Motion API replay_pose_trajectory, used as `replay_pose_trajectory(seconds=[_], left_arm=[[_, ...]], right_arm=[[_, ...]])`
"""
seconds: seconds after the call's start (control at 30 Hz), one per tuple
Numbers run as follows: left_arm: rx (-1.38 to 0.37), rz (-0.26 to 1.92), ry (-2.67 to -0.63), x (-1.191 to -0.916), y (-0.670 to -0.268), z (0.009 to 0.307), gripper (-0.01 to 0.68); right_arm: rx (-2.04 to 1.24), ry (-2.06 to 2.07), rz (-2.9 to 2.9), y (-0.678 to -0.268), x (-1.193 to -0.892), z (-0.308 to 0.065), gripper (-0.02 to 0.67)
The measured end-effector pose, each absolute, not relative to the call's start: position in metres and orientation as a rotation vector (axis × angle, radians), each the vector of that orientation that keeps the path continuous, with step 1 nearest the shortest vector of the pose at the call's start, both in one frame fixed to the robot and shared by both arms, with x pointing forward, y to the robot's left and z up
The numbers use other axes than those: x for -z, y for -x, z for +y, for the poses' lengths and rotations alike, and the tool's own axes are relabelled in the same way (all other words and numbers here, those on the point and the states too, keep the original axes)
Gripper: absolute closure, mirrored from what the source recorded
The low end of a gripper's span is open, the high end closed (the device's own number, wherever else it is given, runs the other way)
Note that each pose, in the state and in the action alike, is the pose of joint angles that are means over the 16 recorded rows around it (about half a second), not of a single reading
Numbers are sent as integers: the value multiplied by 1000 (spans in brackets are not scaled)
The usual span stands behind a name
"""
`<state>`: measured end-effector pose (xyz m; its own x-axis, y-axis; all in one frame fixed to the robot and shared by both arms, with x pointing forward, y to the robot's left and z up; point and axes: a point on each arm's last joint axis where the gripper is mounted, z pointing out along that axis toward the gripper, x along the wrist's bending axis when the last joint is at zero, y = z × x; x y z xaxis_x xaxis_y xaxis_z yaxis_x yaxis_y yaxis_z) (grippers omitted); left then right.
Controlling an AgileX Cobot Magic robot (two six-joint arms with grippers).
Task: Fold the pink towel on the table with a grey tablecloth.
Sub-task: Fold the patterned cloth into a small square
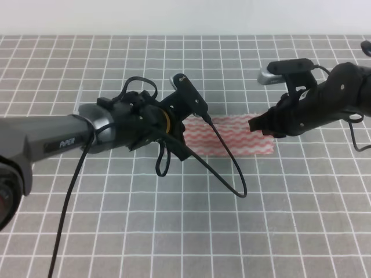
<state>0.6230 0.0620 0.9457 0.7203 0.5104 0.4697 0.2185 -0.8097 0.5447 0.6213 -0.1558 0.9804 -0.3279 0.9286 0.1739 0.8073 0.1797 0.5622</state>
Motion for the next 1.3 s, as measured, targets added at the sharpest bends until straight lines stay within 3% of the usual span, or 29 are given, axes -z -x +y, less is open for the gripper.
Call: replay_pose_trajectory(seconds=[1.3], left_arm=[[-881,570,-2413,-942,-636,74,674]], right_arm=[[-853,-1697,2253,-635,-973,-151,665]])
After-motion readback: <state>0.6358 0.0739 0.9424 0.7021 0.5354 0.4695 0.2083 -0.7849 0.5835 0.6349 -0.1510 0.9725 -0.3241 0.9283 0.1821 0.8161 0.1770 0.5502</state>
